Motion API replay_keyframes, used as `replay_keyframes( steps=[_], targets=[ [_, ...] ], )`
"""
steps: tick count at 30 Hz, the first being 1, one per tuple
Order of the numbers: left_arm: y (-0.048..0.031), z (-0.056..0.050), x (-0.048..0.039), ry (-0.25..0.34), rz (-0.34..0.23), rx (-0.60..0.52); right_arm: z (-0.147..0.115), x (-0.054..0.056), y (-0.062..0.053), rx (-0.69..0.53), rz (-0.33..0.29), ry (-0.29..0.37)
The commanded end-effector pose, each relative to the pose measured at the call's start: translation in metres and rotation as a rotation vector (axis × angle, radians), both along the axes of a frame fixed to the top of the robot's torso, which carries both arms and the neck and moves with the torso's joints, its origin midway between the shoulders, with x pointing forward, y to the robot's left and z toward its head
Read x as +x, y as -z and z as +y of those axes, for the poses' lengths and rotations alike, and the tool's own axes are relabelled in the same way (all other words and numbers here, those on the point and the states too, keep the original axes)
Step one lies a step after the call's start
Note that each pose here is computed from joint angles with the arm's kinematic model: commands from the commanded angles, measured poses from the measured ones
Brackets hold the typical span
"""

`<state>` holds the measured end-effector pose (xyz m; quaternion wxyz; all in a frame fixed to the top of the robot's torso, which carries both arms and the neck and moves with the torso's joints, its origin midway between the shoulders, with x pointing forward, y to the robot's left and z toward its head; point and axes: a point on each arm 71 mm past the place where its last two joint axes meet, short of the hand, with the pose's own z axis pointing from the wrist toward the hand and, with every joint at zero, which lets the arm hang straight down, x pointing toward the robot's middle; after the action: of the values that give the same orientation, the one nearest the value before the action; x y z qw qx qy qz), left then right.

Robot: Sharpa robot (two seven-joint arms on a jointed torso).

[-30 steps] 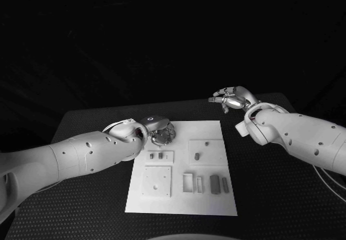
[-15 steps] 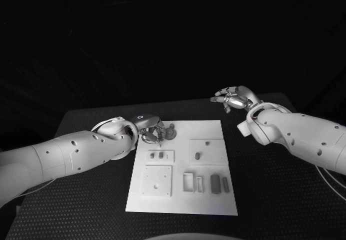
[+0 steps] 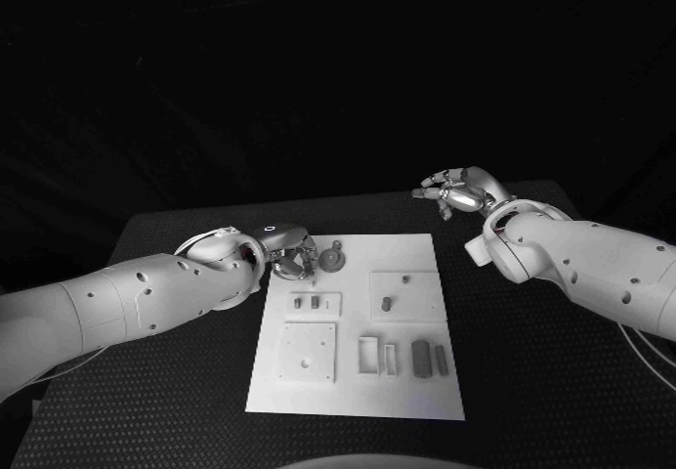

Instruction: Assemble the parts on the task board

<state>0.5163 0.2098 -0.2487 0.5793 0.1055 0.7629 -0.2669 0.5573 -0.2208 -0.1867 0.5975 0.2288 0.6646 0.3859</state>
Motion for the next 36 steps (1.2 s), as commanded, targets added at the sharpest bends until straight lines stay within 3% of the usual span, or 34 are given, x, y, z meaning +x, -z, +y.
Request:
replay_keyframes(
  steps=[1,16,36],
  targets=[
    [0.0019,-0.003,-0.0001,0.013,0.021,0.003,0.002,-0.001,0.000,0.001,-0.004,-0.016],
    [0.0099,-0.004,-0.0023,0.026,0.053,0.022,0.001,0.000,0.000,0.001,-0.004,-0.014],
    [0.0123,-0.002,-0.0030,0.022,0.068,0.038,0.001,0.000,0.000,0.000,-0.004,-0.014]
  ],
)
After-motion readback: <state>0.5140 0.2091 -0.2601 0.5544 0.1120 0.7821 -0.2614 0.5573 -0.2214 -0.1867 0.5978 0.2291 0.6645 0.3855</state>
